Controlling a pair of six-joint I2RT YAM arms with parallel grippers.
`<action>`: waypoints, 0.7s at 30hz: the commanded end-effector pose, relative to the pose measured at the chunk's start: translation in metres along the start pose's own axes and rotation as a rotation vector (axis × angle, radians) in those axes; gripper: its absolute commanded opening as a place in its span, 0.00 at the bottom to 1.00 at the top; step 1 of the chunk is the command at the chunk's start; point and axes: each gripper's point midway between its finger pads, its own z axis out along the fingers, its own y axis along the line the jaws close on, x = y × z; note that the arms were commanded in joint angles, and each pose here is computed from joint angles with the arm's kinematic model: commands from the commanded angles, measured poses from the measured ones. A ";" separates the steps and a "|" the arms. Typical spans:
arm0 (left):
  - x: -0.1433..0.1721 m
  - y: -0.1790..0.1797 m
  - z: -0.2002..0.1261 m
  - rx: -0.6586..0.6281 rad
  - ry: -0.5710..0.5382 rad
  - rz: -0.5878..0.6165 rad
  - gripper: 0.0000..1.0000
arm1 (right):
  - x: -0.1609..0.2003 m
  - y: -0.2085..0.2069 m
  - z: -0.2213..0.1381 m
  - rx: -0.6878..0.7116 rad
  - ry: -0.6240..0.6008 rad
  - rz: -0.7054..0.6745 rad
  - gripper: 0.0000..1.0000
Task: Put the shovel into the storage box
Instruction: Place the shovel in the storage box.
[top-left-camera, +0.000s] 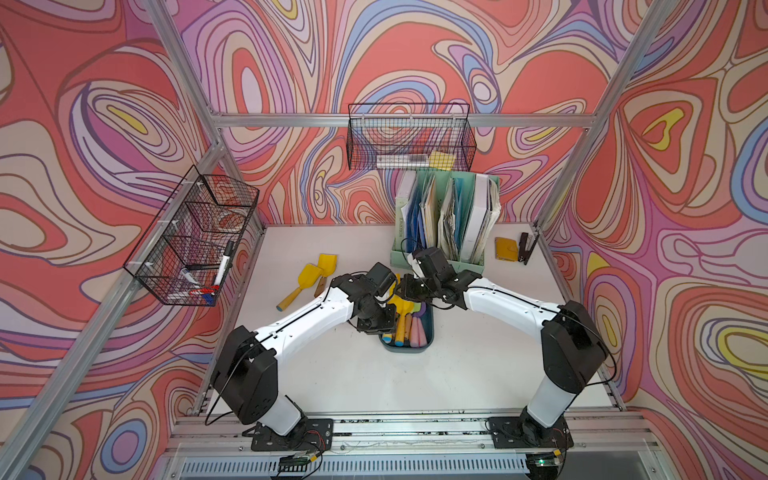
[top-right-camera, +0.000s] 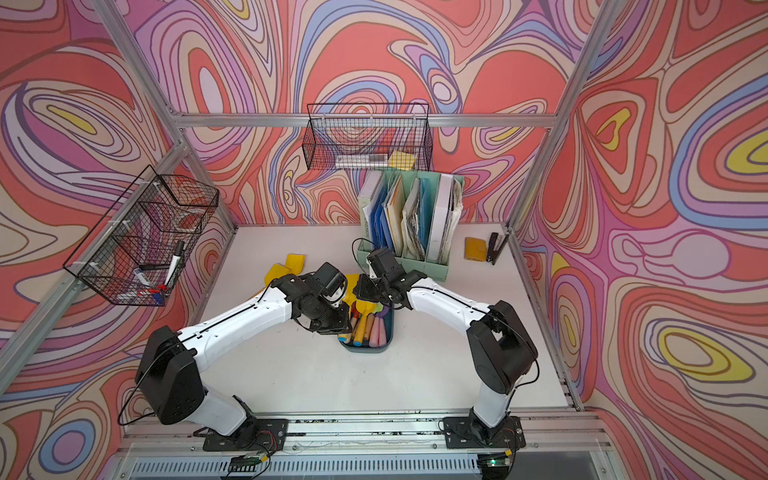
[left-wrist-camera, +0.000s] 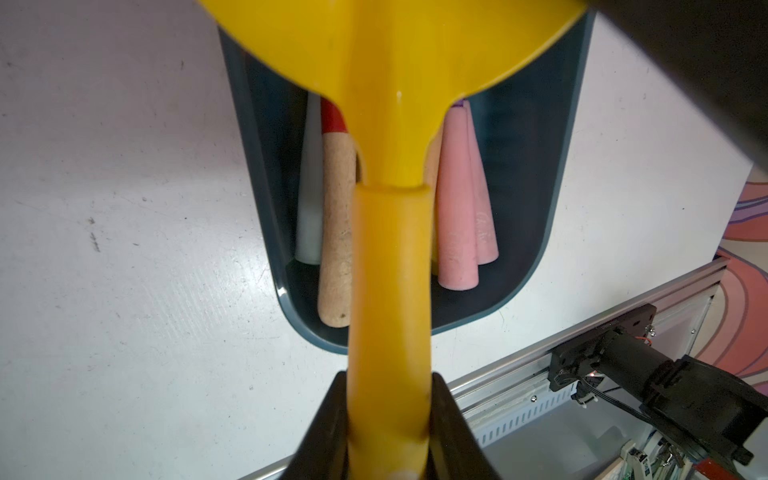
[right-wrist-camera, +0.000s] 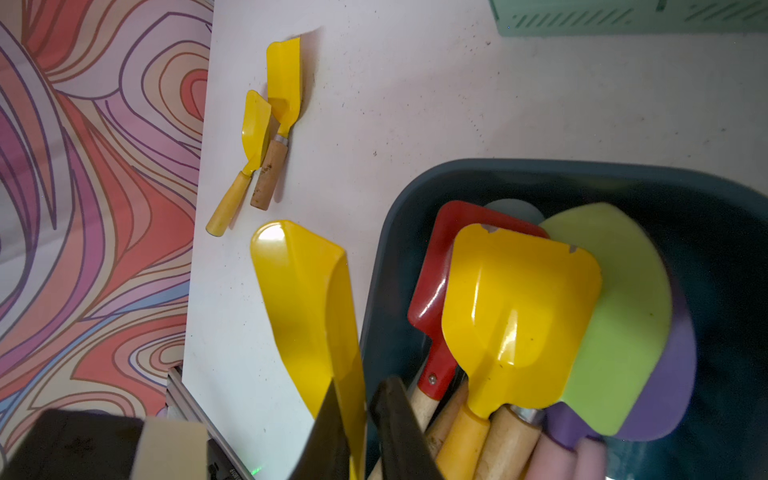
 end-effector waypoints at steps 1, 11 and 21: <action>0.001 -0.002 -0.004 -0.011 0.000 0.016 0.00 | -0.002 0.000 0.003 0.012 -0.012 -0.006 0.07; 0.000 -0.005 -0.007 -0.007 -0.005 0.021 0.47 | -0.002 -0.001 0.001 0.023 -0.012 -0.008 0.00; 0.000 -0.011 -0.022 0.023 -0.039 0.056 0.90 | 0.001 -0.010 0.000 0.063 -0.007 -0.023 0.00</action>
